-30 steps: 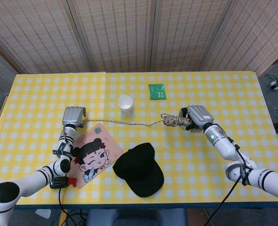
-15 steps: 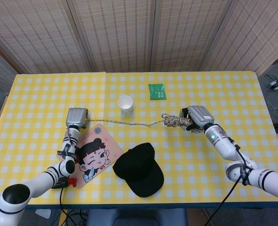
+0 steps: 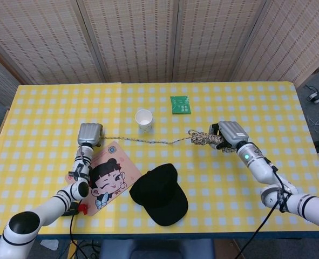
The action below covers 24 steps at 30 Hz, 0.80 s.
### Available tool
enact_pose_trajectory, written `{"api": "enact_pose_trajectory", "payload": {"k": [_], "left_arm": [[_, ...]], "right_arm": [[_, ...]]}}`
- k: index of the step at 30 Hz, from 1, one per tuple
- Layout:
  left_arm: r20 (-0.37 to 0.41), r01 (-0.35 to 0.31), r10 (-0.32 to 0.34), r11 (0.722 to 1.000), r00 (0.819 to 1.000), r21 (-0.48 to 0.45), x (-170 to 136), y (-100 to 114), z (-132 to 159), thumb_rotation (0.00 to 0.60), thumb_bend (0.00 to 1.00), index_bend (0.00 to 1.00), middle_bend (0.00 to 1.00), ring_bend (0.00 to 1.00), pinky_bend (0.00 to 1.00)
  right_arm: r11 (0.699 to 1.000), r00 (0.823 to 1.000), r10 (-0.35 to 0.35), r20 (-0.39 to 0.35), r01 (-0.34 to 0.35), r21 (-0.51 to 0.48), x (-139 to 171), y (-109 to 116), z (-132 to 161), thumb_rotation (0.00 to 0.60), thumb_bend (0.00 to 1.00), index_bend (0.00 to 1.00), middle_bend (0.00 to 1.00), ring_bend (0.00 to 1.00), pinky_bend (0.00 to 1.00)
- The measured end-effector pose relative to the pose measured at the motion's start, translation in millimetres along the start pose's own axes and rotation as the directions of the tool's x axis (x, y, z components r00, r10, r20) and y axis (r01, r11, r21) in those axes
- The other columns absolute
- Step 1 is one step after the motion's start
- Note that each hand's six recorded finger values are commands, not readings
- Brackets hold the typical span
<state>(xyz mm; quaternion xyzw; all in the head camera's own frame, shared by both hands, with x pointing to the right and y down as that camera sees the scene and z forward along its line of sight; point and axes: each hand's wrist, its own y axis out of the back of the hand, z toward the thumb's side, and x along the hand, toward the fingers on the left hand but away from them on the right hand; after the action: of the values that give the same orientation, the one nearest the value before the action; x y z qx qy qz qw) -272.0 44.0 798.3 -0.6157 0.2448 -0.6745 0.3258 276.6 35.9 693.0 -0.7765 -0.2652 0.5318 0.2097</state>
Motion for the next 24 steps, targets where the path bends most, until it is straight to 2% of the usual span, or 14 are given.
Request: {"api": "enact_pose_trajectory", "payload": {"k": [24], "left_arm": [[0.003, 0.016, -0.016, 1.000, 1.000, 0.027, 2.4, -3.9, 5.2, 0.600, 0.37, 0.73, 1.00, 1.00, 0.81]], "right_arm": [[1.000, 1.000, 0.006, 0.008, -0.006, 0.002, -1.7, -4.1, -6.3, 0.600, 0.68, 0.74, 0.62, 0.55, 0.66]]}}
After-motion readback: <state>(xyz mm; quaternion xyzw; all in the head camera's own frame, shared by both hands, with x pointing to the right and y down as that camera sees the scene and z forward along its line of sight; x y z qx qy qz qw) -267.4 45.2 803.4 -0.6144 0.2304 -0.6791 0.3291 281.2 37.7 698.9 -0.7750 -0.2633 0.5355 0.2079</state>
